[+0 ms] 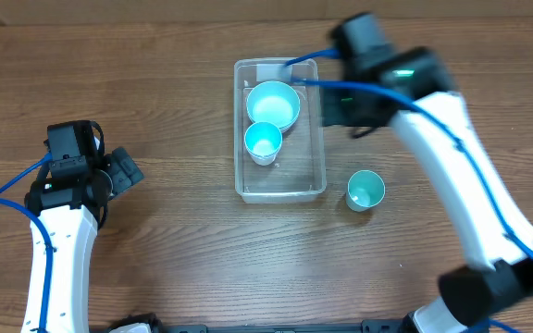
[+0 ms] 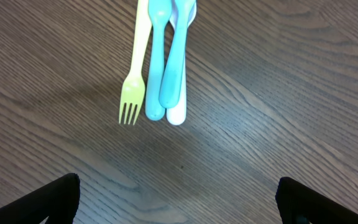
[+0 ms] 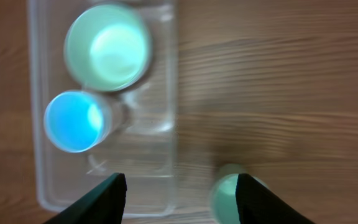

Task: Pack container
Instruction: 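Lower the blue cup into the pink cup and release, then grasp the mint-green cup and stack it into the blue cup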

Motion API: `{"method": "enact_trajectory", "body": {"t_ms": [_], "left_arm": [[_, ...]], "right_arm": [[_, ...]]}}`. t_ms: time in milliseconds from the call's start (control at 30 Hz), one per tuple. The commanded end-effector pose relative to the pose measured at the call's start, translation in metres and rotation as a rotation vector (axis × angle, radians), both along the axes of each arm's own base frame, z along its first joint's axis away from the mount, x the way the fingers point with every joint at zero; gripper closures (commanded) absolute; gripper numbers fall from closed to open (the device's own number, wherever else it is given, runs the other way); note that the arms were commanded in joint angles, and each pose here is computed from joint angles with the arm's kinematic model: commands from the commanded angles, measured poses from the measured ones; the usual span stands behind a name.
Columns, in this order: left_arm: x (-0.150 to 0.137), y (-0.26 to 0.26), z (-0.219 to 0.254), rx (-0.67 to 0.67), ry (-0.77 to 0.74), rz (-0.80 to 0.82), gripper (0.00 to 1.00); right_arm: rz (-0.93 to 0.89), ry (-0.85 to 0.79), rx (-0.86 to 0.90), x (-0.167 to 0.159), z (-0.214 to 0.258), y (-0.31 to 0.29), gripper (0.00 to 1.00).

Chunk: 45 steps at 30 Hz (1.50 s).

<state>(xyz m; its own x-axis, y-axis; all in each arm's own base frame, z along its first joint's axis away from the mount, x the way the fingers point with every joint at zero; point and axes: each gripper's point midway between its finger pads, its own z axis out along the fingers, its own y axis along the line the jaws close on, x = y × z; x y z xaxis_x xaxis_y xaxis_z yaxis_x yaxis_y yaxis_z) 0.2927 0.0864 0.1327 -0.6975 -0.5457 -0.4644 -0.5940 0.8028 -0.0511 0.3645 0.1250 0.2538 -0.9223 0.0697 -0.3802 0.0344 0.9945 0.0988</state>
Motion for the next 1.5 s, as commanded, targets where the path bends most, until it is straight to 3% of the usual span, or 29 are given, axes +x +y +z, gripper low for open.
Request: {"method": "enact_trajectory", "body": {"t_ms": [0, 100, 233, 533, 733, 1000, 1033, 1067, 1100, 1267, 1367, 1467], "left_arm": [[0.000, 0.001, 0.000, -0.006, -0.004, 0.015, 0.00], [0.000, 0.001, 0.000, -0.006, -0.004, 0.015, 0.00], [0.000, 0.001, 0.000, -0.006, -0.004, 0.015, 0.00], [0.000, 0.001, 0.000, -0.006, -0.004, 0.015, 0.00], [0.000, 0.001, 0.000, -0.006, -0.004, 0.015, 0.00], [0.000, 0.001, 0.000, -0.006, -0.004, 0.015, 0.00], [0.000, 0.001, 0.000, -0.006, -0.004, 0.015, 0.00], [0.000, 0.001, 0.000, -0.006, -0.004, 0.015, 0.00], [0.000, 0.001, 0.000, -0.006, -0.004, 0.015, 0.00], [0.000, 0.001, 0.000, -0.006, -0.004, 0.015, 0.00], [0.000, 0.001, 0.000, -0.006, -0.004, 0.015, 0.00], [0.000, 0.001, 0.000, -0.006, -0.004, 0.015, 0.00]], "right_arm": [[-0.143, -0.073, 0.017, -0.028, 0.027, -0.052, 0.40], [-0.204, -0.086, 0.067, -0.065, -0.005, -0.079, 0.34], [-0.229, -0.001, 0.108, -0.084, -0.081, -0.077, 0.32], [-0.229, 0.264, 0.082, -0.083, -0.170, -0.069, 0.33], [-0.231, 0.329, 0.063, -0.076, -0.202, -0.068, 0.34], [-0.235, 0.384, 0.049, -0.075, -0.224, -0.068, 0.51], [-0.235, 0.391, 0.047, -0.075, -0.227, -0.068, 0.56], [-0.234, 0.394, 0.053, -0.075, -0.229, -0.066, 0.71], [-0.232, 0.393, 0.058, -0.074, -0.228, -0.065, 0.96], [-0.230, 0.333, 0.069, -0.051, -0.178, -0.063, 0.96], [-0.239, 0.131, 0.060, -0.009, -0.086, -0.067, 0.96], [-0.194, -0.046, 0.113, 0.014, -0.001, -0.050, 0.96]]}}
